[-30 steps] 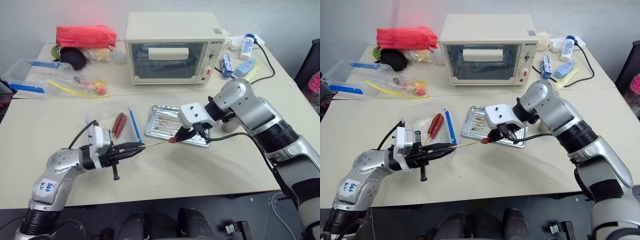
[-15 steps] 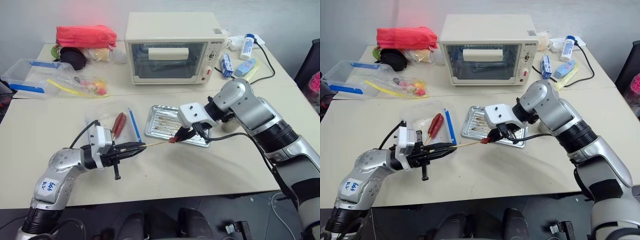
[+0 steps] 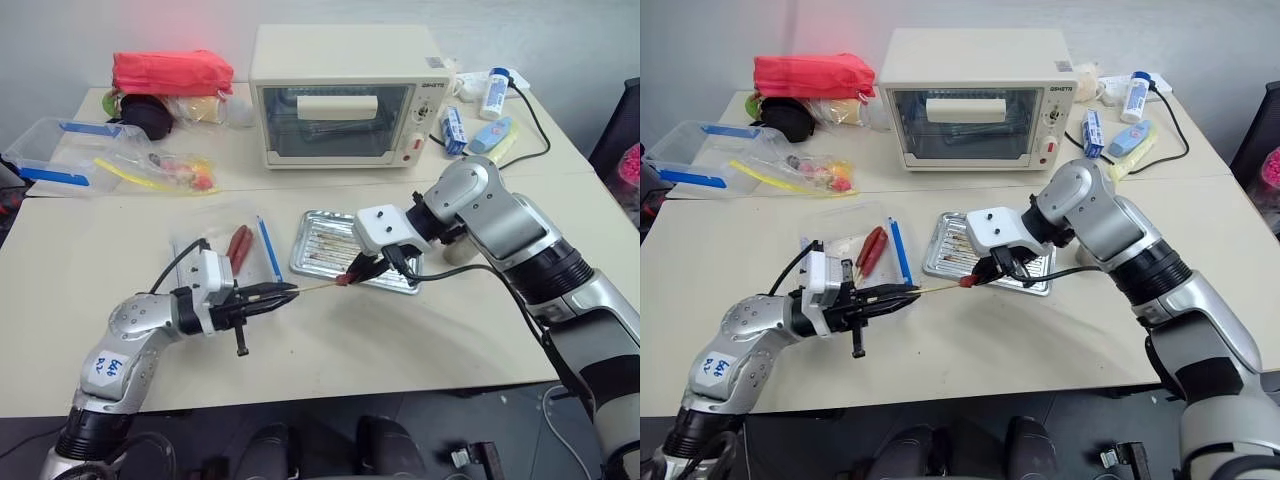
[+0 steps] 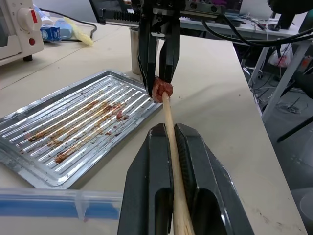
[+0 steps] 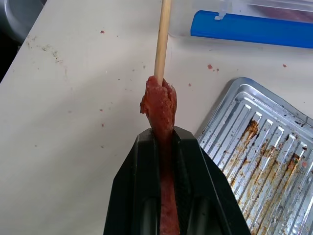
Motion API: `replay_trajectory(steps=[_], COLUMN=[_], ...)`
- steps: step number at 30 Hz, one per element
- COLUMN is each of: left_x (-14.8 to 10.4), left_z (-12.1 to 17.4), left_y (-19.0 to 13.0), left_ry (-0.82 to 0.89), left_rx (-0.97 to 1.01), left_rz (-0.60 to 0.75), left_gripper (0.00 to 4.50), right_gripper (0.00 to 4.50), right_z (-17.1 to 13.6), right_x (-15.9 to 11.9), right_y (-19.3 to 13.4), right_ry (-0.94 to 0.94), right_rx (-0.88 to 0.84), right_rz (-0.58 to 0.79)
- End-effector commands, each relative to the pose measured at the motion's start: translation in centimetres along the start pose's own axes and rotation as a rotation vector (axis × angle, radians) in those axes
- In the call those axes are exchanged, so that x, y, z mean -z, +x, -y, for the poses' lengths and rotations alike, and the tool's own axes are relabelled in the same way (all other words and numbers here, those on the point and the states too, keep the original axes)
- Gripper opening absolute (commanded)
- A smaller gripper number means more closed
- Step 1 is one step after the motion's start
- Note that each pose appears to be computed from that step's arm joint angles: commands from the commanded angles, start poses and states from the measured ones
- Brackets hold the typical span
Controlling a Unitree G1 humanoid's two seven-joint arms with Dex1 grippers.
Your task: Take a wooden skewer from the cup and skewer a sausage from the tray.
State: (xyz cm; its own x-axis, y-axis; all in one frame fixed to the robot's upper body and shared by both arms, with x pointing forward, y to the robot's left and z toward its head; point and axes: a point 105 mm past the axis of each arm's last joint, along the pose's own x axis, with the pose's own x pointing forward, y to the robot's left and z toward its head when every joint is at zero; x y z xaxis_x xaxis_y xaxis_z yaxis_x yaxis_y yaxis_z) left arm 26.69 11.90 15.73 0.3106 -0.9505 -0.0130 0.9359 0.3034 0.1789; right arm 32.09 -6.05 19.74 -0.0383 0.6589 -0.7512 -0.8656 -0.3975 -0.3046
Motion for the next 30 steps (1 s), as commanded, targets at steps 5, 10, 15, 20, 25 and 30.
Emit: replay_trajectory(steps=[5,10,15,20,25,30], left_x=[-0.8,-1.1,-1.6,-1.8,-1.8,-1.8], left_z=[0.1,0.4,0.5,0.7,0.9,-0.1], left_y=[2.8,3.9,5.0,6.0,6.0,4.6], left_ry=[0.042,0.035,0.027,0.018,0.016,0.033], left_rx=[0.061,0.095,0.123,0.143,0.142,0.092], left_rz=[0.027,0.042,0.052,0.054,0.05,0.034], left_gripper=[0.0,0.0,0.0,0.0,0.0,0.0], right_gripper=[0.3,0.3,0.3,0.3,0.3,0.96], right_z=[0.0,0.0,0.1,0.0,0.0,0.1], right_x=[-2.7,-3.0,-3.4,-3.9,-3.5,-2.1], right_y=[-0.3,-0.1,0.1,0.4,0.3,-0.3], right_ry=[-0.097,-0.111,-0.122,-0.122,-0.092,-0.054], right_rx=[-0.056,-0.063,-0.068,-0.081,-0.065,-0.038], right_rz=[0.035,0.039,0.049,0.068,0.074,0.043])
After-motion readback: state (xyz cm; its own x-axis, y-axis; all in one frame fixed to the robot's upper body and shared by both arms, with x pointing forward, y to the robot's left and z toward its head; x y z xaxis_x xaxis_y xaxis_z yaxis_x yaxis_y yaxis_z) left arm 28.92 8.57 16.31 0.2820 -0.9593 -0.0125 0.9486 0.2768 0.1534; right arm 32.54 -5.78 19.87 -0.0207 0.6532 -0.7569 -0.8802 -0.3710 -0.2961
